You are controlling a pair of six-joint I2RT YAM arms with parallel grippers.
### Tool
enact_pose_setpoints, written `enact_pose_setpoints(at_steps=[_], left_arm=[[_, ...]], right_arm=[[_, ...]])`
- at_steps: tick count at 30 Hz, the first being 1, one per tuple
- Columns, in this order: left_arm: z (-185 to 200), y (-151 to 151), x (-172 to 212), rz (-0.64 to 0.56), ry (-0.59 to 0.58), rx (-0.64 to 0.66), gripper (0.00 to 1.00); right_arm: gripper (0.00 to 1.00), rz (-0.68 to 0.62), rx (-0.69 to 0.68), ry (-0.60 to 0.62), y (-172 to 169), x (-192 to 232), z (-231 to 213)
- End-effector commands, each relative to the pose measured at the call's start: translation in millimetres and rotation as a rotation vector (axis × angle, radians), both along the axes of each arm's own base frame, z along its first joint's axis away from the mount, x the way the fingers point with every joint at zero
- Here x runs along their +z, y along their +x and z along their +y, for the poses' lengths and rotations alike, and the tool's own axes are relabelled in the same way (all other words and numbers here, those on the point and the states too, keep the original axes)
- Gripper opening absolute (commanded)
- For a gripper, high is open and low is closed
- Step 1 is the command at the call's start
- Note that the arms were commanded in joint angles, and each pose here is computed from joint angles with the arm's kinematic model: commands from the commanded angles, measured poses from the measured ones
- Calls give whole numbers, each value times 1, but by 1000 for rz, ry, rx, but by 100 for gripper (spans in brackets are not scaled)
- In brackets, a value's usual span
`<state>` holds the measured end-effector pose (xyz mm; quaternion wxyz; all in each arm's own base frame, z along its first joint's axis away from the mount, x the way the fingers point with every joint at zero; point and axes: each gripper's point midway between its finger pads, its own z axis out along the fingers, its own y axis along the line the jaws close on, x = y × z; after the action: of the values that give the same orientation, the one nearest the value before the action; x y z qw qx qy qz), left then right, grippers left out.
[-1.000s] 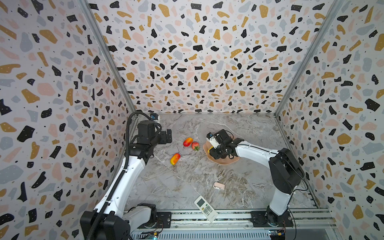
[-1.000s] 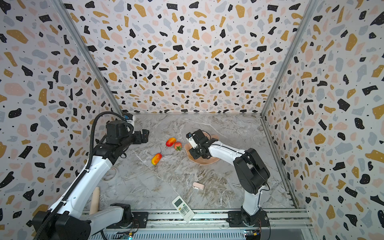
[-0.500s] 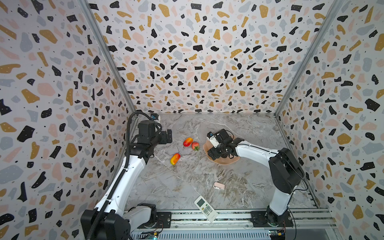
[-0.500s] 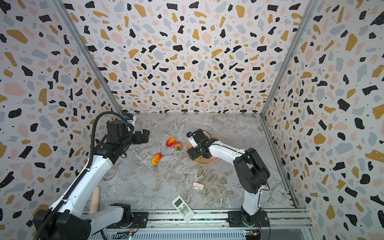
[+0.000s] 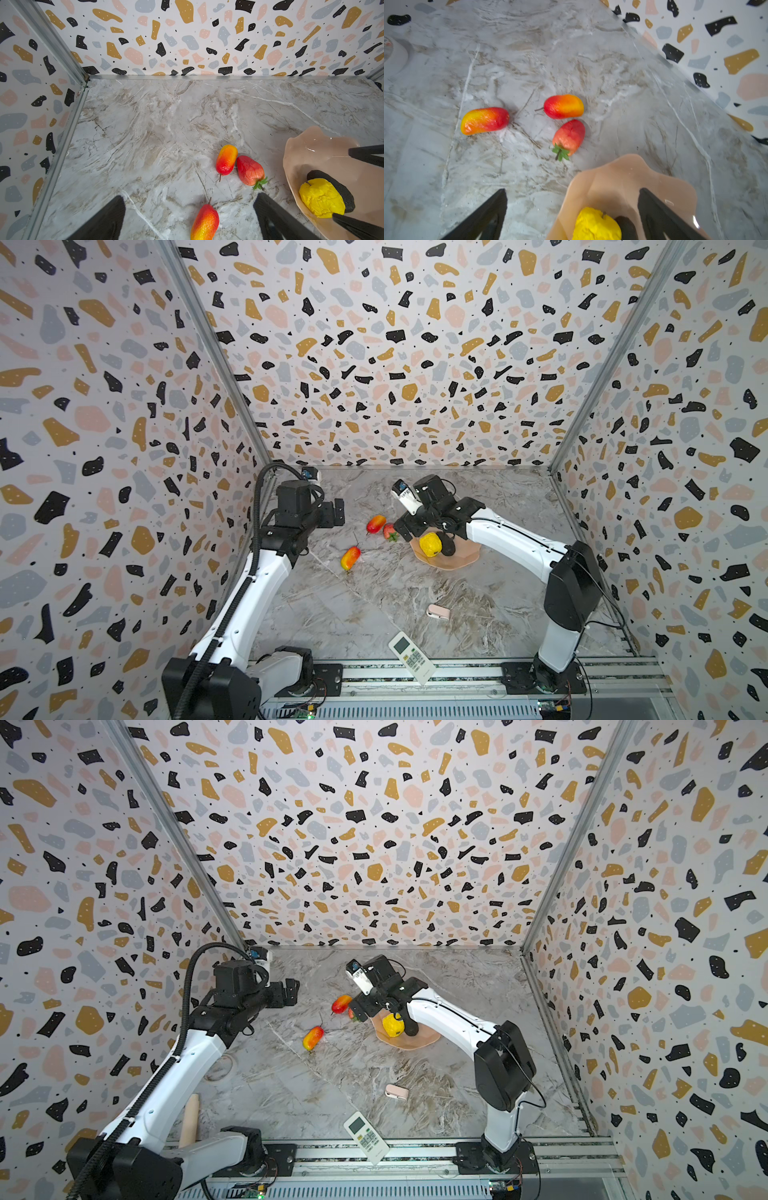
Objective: Place and organize the fake fruits in the fruit bowl
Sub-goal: 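Reach the right gripper to the red strawberry and grasp it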
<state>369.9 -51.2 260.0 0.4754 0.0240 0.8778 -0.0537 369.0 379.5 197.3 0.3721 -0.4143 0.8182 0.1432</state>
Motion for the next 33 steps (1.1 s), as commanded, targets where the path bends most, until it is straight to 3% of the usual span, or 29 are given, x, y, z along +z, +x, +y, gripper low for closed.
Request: enact_pose_setpoints(at_steps=[1,10,20,33], left_arm=[[-4,8,14,-34,4,-17,100],[-6,22,12,-6,54,-45,100],[-11,40,7,2,69,-73,100],[-13,44,4,2,57,-73,100]], right_arm=[[99,64,-22,-26,6,-23,20],[96,203,-192,-5,28,-66,52],[83,256,-228,-90,38,-102,55],[76,271,-255,-134,47,-120,39]])
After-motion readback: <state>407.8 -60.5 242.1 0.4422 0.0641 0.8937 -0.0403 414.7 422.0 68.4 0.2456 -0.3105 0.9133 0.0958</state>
